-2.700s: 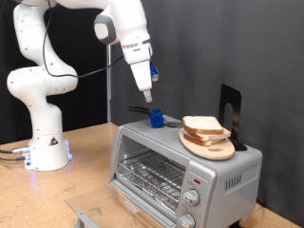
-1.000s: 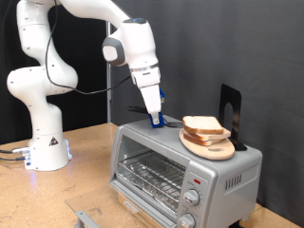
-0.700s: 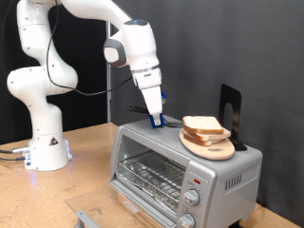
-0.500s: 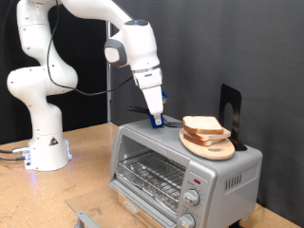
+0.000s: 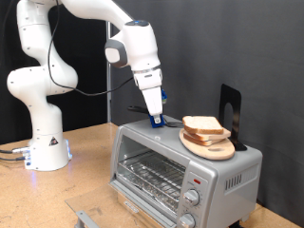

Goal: Make a piece of toast with the oven

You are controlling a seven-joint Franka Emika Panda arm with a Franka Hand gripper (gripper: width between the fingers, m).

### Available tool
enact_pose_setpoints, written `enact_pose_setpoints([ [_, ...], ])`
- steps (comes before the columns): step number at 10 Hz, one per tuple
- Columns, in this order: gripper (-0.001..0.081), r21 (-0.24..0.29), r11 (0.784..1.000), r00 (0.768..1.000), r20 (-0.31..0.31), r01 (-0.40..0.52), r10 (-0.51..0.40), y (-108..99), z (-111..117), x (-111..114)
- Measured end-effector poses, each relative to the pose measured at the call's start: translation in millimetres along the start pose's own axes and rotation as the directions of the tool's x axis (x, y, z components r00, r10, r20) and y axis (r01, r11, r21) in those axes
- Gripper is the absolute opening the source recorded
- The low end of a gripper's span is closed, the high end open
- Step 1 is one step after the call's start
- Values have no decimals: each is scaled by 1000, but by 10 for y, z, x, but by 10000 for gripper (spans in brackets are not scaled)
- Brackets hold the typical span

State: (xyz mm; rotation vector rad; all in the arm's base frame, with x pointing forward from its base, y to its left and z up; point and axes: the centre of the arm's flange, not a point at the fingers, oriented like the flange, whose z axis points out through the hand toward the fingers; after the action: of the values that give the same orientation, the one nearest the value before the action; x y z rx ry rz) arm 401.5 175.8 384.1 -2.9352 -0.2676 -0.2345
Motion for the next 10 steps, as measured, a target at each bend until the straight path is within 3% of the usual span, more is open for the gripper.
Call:
enact_pose_setpoints([
  [10,480,5,1000,1000,1,-11,11,1,0,-2],
])
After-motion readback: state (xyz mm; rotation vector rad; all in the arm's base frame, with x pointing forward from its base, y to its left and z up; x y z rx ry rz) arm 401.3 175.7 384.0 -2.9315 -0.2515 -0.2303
